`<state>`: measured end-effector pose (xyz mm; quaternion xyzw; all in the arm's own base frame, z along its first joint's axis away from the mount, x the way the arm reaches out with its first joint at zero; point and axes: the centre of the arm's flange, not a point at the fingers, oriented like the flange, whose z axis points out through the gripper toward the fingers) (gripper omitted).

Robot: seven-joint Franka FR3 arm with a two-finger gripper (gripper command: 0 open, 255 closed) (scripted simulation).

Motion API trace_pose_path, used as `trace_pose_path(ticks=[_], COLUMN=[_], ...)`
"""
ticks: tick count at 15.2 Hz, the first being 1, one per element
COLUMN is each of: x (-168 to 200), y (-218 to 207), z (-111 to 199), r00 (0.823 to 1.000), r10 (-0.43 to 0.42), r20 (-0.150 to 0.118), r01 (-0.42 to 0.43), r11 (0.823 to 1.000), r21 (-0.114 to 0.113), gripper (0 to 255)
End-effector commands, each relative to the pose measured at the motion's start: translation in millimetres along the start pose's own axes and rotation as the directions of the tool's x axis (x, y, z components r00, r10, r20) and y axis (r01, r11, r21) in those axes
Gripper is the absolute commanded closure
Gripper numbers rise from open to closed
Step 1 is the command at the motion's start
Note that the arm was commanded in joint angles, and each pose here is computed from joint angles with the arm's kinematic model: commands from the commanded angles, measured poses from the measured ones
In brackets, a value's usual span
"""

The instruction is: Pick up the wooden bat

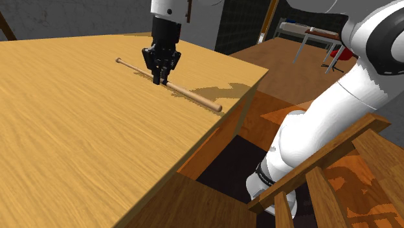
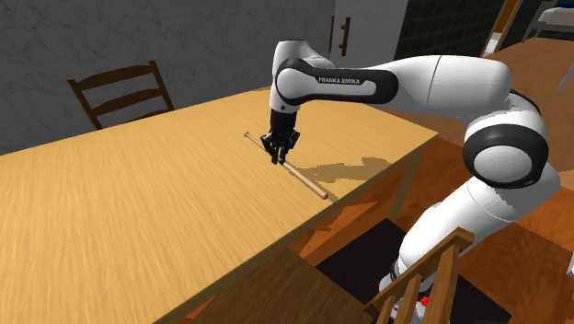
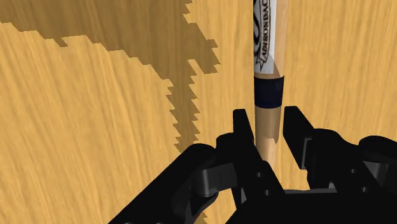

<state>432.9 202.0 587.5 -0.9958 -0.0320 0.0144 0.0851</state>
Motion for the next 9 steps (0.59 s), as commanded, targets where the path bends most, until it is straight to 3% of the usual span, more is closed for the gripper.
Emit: trace_pose_path(ticks=[1,9], x=[-0.6,-1.4], y=[-0.9,-6.4], z=[-11.0,-43.0], r00=[1.000,1.000], r10=[0.000,0.000], r20=[0.000,0.000], r01=[0.000,0.000], r11=[1.000,1.000], r21=[0.000,0.000], gripper=[255,255])
